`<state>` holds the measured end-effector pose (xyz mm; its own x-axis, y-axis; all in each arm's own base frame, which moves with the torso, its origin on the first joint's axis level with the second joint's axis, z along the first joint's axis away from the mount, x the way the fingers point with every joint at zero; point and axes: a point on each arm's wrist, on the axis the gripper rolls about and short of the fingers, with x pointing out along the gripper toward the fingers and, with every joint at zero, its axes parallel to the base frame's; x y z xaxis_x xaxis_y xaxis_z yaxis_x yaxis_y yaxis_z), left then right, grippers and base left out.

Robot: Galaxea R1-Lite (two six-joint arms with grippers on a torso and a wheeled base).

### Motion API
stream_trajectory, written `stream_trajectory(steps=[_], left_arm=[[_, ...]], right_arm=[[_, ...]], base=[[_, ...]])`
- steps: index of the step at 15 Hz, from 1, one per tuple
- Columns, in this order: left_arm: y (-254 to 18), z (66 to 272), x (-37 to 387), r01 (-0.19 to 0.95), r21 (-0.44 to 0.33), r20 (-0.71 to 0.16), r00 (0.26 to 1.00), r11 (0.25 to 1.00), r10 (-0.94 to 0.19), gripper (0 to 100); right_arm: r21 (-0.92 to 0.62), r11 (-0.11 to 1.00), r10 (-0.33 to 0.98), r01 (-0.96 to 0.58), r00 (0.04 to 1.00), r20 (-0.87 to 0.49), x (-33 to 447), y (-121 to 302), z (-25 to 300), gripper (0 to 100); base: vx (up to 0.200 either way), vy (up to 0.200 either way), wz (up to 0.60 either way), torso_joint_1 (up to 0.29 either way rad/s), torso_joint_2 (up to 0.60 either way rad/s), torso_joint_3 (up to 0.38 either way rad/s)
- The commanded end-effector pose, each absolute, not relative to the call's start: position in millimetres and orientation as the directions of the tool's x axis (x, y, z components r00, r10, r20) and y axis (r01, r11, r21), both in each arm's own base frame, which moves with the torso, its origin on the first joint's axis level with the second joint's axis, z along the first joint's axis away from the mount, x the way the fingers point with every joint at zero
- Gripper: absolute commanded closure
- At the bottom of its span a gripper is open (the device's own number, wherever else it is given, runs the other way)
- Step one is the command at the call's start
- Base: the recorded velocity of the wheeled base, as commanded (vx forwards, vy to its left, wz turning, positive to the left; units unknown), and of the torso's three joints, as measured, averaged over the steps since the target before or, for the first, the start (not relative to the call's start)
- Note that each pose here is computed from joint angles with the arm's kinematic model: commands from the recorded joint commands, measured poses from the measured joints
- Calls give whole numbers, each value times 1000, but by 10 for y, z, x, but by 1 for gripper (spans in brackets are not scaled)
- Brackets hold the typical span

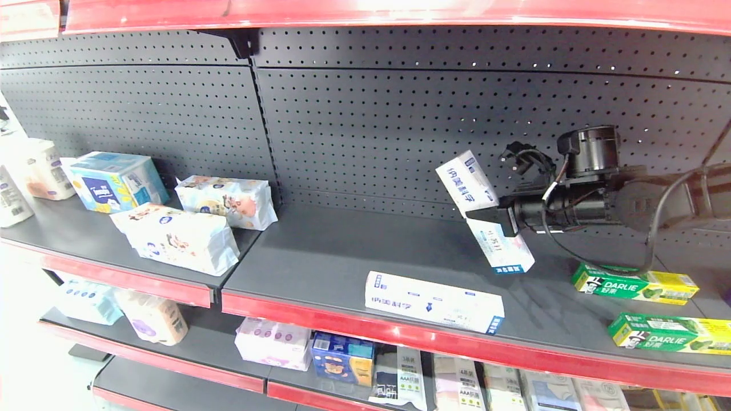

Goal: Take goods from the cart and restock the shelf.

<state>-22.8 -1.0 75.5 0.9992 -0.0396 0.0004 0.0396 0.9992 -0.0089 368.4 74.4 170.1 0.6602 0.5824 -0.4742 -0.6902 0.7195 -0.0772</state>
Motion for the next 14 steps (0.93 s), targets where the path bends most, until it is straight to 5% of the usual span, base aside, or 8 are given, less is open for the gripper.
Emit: stream_trajectory(steps=[1,14], left_arm=[[-10,755,-228,40,-9,0,999,999,-40,0],[-10,755,-228,38,-9,0,999,999,-38,0]], right_arm=[[-97,706,569,-701,644,-512,3807,746,1627,100],[-323,533,522,-782,605,-602,3868,866,1625,100]], base=[[0,0,0,0,0,0],[0,0,0,0,0,0]])
